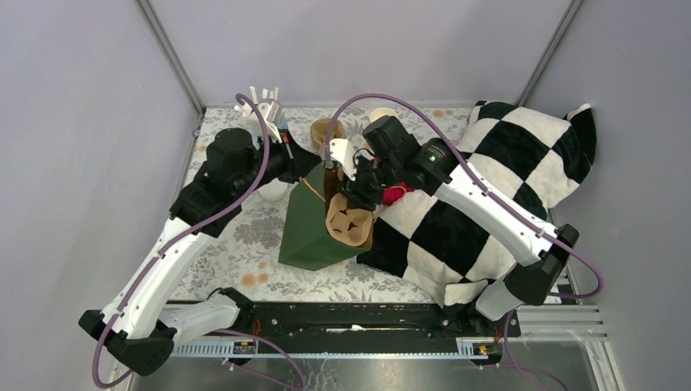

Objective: Pack the takeout coffee

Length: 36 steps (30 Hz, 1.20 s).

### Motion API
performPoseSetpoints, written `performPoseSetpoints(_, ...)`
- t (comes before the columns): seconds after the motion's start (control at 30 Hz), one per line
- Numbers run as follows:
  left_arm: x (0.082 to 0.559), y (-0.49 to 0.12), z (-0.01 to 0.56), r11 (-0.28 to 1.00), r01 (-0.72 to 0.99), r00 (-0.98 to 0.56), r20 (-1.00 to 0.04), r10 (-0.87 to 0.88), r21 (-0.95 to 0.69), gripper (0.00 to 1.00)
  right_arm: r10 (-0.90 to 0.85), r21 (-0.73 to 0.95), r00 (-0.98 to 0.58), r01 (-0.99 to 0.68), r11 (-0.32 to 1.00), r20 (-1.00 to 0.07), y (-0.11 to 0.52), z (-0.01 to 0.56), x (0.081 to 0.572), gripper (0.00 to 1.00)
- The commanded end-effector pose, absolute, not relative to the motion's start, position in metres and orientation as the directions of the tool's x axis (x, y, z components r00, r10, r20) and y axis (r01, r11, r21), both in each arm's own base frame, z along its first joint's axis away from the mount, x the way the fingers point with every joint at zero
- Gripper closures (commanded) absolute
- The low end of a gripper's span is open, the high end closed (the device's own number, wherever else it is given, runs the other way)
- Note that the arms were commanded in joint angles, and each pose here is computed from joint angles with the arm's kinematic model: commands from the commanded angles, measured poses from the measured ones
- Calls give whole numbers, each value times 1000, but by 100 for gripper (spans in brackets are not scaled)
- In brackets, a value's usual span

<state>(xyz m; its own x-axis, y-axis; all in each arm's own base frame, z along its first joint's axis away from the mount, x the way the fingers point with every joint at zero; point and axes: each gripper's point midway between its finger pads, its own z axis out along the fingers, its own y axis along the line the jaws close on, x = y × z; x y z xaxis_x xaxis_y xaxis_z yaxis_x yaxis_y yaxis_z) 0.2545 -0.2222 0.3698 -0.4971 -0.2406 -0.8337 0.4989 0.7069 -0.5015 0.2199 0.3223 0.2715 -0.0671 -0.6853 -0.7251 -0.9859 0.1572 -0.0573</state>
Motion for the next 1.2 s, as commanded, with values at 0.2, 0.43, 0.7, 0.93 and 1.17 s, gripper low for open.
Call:
performPoseSetpoints(0.2, 249, -234, 401, 621, 614, -451, -863, -229, -486, 100, -642, -35, 11, -999, 25, -767, 339, 286, 205, 52)
performPoseSetpoints(0.43, 238, -258, 422, 481, 704, -485, -848, -213, -523, 100, -651, -19, 14, -1000, 1, -759, 329, 299, 193, 51)
performPoseSetpoints(0.7, 235, -262, 426, 421, 709, -527, -822, -215, -566, 100, -608, 4, -14, -1000, 18, -794, 317, 319, 175, 51)
performPoseSetpoints(0.93, 236, -259, 421, 382, 687, -581, -783, -221, -618, 100, -609, 1, -27, -999, 42, -793, 308, 325, 170, 51)
performPoseSetpoints(1.17, 242, -243, 397, 369, 626, -638, -723, -265, -687, 100, -611, 67, -78, -997, 40, -788, 312, 311, 165, 50)
